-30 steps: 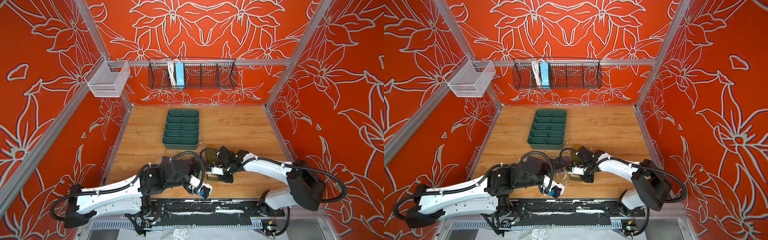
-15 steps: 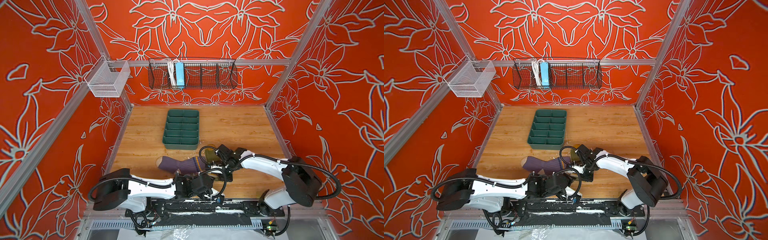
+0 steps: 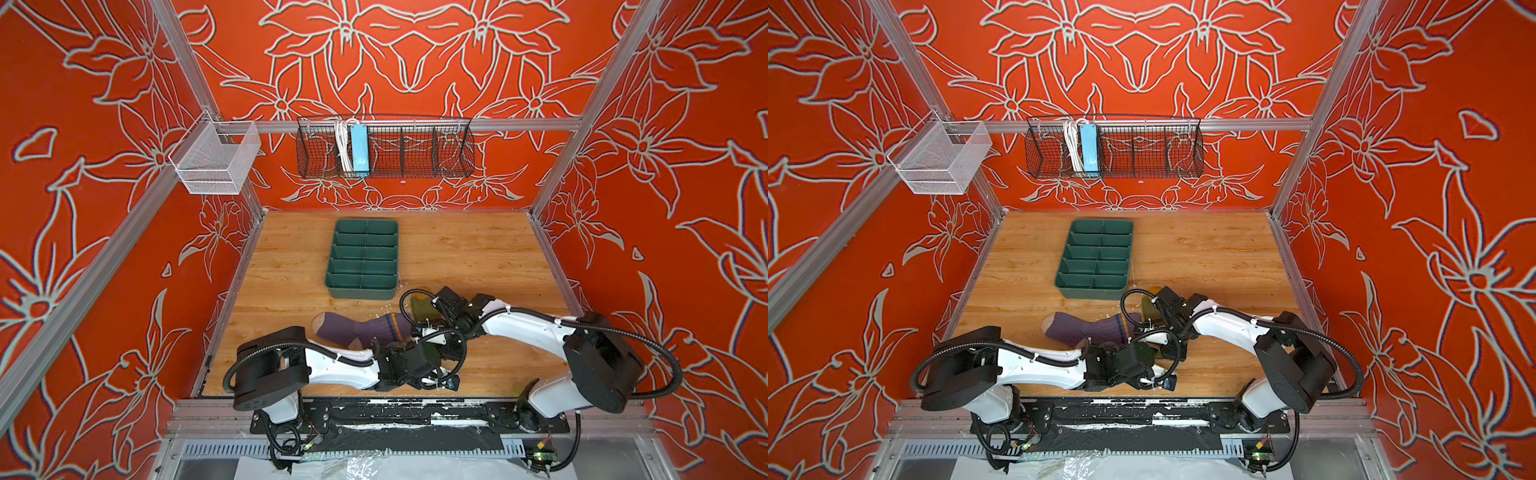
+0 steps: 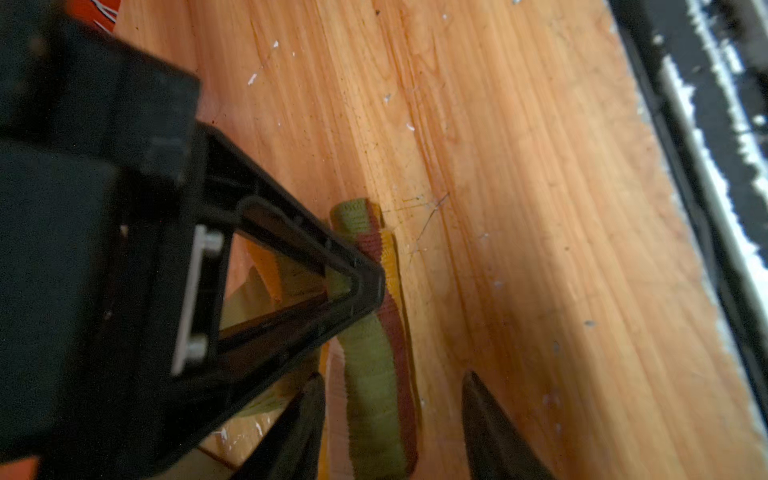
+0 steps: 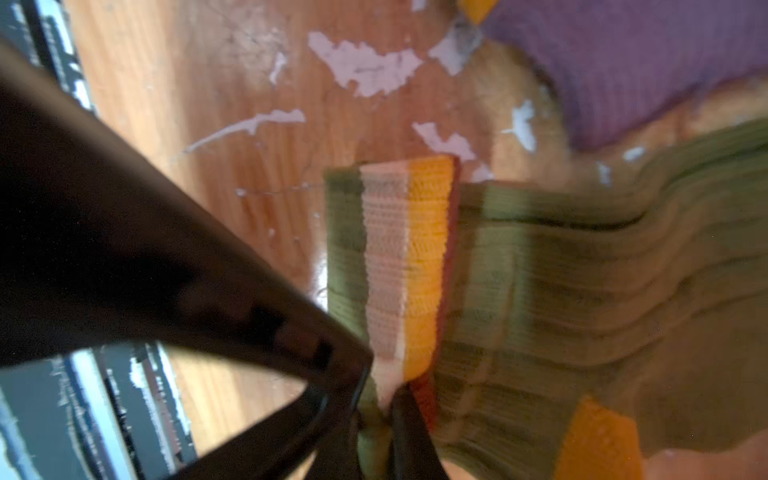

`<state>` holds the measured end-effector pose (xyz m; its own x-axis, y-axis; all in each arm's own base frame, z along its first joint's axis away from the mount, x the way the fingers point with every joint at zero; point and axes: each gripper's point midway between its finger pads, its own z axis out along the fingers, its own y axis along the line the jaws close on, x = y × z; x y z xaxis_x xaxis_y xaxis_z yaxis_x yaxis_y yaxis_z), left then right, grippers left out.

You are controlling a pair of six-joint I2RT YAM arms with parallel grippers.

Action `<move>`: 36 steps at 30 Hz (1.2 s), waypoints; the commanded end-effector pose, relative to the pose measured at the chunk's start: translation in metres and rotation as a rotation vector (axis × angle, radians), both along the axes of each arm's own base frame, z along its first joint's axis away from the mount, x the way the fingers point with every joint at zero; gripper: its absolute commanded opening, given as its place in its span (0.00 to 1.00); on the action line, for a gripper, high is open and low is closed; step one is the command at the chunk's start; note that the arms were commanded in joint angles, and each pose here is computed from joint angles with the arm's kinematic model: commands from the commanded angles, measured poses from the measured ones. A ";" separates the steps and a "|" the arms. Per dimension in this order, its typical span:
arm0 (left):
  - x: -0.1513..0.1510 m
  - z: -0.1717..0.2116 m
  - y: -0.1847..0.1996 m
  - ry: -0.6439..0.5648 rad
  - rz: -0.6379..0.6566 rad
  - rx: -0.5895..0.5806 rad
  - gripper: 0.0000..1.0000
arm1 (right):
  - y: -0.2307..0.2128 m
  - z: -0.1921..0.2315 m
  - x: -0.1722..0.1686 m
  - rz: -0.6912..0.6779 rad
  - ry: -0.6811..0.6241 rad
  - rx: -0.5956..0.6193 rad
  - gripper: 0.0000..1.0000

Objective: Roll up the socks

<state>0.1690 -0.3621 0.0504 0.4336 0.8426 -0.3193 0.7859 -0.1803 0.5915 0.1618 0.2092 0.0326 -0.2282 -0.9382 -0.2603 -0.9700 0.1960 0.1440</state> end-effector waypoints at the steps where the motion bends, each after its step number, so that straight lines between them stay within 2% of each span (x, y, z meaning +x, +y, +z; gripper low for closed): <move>1: 0.012 -0.002 0.000 0.042 0.049 -0.003 0.46 | -0.012 -0.011 -0.013 0.028 0.049 -0.058 0.00; 3: 0.011 -0.004 -0.001 0.058 0.049 -0.003 0.42 | -0.010 -0.010 -0.016 0.028 0.058 -0.047 0.00; 5: 0.024 -0.007 0.007 0.083 0.112 -0.006 0.40 | -0.009 -0.009 -0.016 0.028 0.061 -0.038 0.00; 10: 0.037 -0.015 0.014 0.062 0.169 0.007 0.38 | -0.007 -0.006 -0.020 0.027 0.073 -0.026 0.00; 13: 0.046 -0.020 0.017 0.027 0.209 0.022 0.38 | -0.005 -0.003 -0.022 0.023 0.084 -0.014 0.00; 17: 0.053 -0.023 0.018 -0.002 0.236 0.023 0.48 | -0.004 -0.001 -0.025 0.020 0.093 -0.001 0.00; 21: 0.058 -0.024 0.018 -0.016 0.255 0.025 0.45 | -0.002 0.003 -0.026 0.016 0.099 0.014 0.00; 28: 0.063 -0.026 0.017 -0.026 0.280 0.043 0.27 | 0.001 0.005 -0.030 0.008 0.121 0.030 0.00; 34: 0.062 -0.023 0.022 -0.025 0.293 0.049 0.03 | 0.002 0.007 -0.030 0.005 0.125 0.028 0.00; 36: 0.061 -0.021 0.024 -0.023 0.294 0.055 0.00 | 0.000 0.007 -0.027 -0.002 0.107 0.016 0.00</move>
<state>0.2057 -0.3562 0.0319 0.3056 0.9134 -0.2688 0.7953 -0.0896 0.5996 0.1715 0.2072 0.0366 -0.2999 -0.9146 -0.2714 -0.9525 0.2711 0.1388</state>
